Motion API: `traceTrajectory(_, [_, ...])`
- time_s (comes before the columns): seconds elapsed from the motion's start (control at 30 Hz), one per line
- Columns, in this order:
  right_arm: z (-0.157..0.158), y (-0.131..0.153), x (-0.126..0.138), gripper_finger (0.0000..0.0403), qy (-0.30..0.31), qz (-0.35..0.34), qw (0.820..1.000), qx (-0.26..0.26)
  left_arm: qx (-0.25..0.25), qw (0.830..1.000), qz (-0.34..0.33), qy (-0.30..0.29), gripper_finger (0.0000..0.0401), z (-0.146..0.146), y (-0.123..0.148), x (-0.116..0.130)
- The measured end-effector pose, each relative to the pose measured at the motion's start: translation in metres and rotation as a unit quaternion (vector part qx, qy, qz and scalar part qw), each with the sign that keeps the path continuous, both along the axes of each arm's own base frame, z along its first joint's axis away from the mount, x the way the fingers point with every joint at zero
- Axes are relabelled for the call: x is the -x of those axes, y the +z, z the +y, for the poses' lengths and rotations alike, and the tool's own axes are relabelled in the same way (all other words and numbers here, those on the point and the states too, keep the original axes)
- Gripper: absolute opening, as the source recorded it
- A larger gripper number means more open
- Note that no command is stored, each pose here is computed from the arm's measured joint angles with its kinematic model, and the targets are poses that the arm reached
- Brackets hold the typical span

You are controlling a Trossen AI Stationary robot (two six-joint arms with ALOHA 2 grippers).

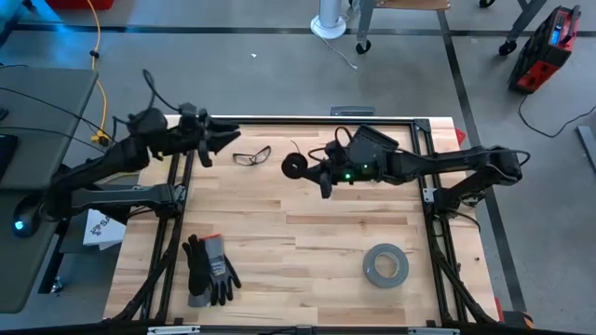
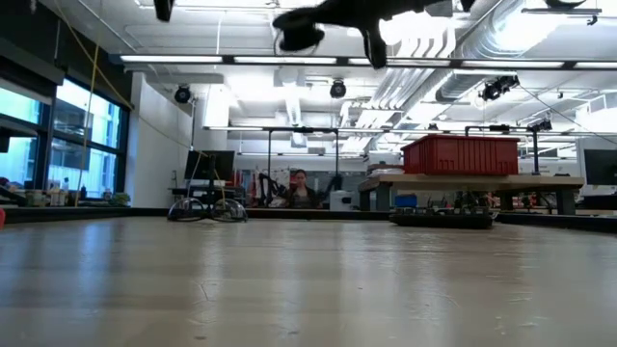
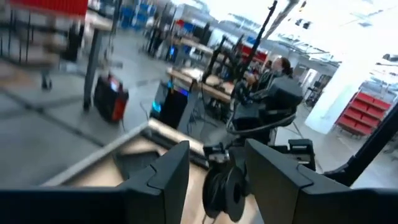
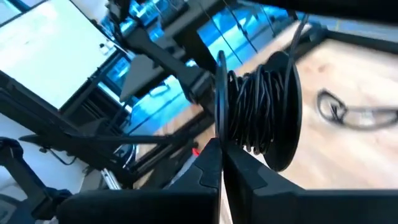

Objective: Coil cords
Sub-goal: Uncoil the black wire from the black spool

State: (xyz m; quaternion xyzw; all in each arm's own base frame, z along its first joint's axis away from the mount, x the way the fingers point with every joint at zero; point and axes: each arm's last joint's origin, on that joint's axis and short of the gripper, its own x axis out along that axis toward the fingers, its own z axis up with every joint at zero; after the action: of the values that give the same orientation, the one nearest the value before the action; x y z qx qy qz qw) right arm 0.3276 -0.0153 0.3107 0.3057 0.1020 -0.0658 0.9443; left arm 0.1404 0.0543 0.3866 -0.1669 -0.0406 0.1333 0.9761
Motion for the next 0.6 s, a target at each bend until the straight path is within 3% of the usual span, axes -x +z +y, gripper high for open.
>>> traceTrajectory(0.2, [-0.001,0.023,-0.003,0.0,0.007,-0.031,0.999,0.037,-0.05,0.999,0.006,0.007,0.0156,-0.005,0.03,0.013])
traceTrajectory(0.4, [0.0,0.043,-0.004,0.0,0.012,-0.059,0.996,0.069,-0.057,0.995,0.08,0.035,0.0187,-0.016,0.057,0.04])
traceTrajectory(0.6, [-0.001,0.066,-0.006,0.0,0.016,-0.089,0.989,0.117,-0.034,0.984,0.169,0.04,0.0214,-0.023,0.049,0.049])
